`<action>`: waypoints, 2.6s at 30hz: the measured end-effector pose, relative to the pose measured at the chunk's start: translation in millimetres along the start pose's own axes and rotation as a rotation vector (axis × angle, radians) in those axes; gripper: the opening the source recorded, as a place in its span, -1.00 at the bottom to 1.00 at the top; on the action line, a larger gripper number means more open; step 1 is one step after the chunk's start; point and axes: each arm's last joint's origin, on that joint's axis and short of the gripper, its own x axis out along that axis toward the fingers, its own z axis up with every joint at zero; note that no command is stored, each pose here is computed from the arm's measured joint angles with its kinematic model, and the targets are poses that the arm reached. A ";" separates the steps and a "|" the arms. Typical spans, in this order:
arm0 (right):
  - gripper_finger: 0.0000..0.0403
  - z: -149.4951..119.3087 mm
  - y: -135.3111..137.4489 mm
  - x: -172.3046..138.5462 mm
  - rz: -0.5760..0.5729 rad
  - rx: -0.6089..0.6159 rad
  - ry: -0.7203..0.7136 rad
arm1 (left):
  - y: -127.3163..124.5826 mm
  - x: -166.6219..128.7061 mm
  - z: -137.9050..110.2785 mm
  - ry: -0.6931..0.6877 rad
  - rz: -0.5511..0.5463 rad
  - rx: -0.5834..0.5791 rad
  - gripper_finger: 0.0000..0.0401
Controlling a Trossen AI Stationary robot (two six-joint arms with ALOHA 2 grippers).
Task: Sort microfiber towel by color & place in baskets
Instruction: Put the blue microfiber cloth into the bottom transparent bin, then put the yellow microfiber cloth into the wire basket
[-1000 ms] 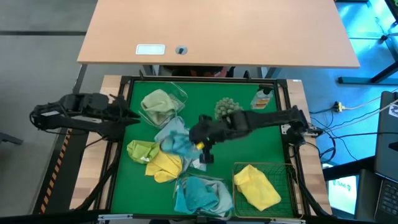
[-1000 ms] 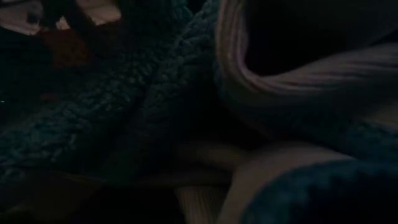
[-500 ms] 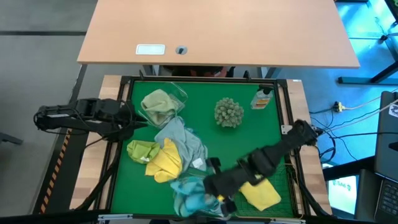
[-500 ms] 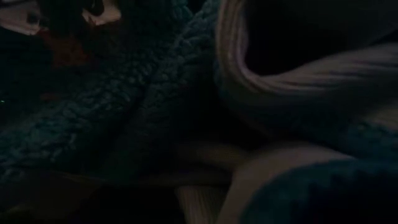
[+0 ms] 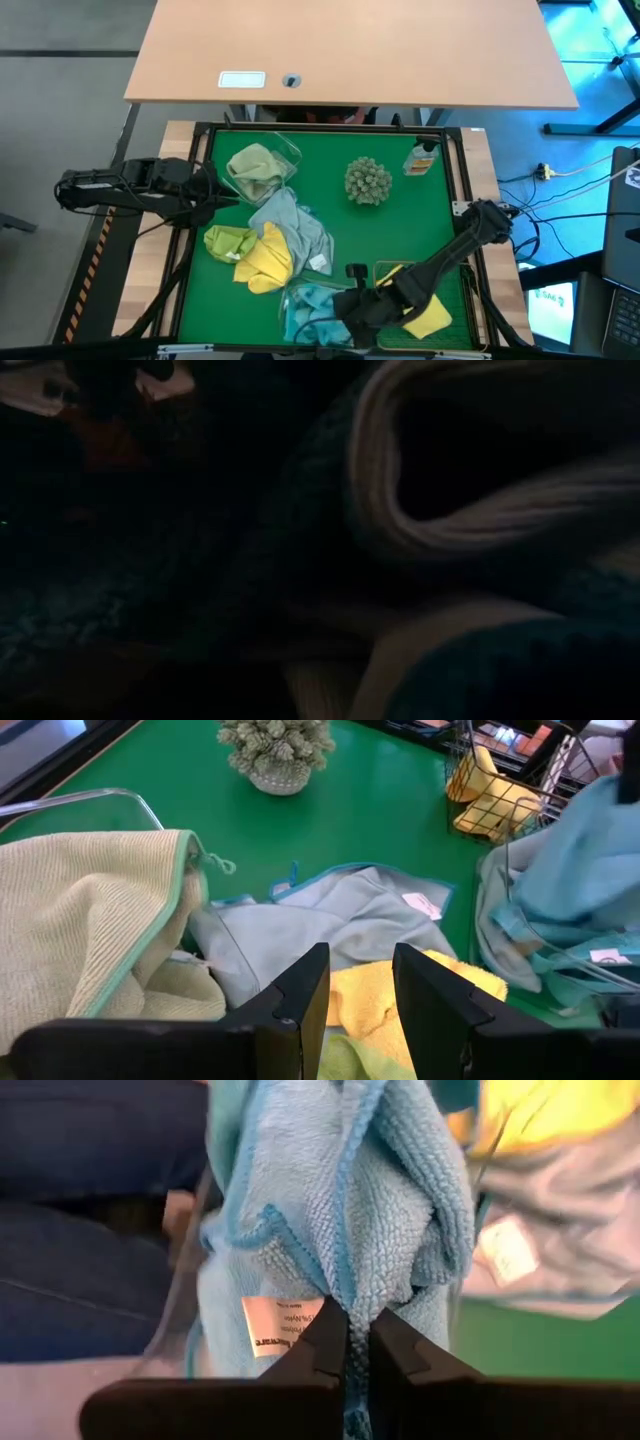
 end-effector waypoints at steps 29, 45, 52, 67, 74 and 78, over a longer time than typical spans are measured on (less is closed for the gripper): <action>-0.90 -33.9 -39.9 80.4 0.154 0.133 0.157 | 0.1 0.0 -0.2 0.002 0.001 0.003 -0.46; -0.19 -34.1 -39.9 80.4 0.167 0.165 0.169 | -5.5 9.0 2.8 -0.045 -0.152 0.060 -0.46; -0.19 -33.4 -39.0 78.2 0.192 0.164 0.179 | -12.0 31.9 -8.4 -0.046 -0.267 0.095 -0.46; -0.20 -10.2 -35.6 37.7 0.183 0.158 0.197 | -46.4 63.6 -15.2 0.014 -0.375 0.194 -0.46; -0.20 -0.1 -36.1 11.2 0.156 0.157 0.225 | -67.0 82.4 -28.4 0.122 -0.411 0.231 -0.46; -0.20 11.1 -35.3 -4.3 0.141 0.139 0.162 | -77.5 94.0 -41.2 0.224 -0.403 0.208 -0.46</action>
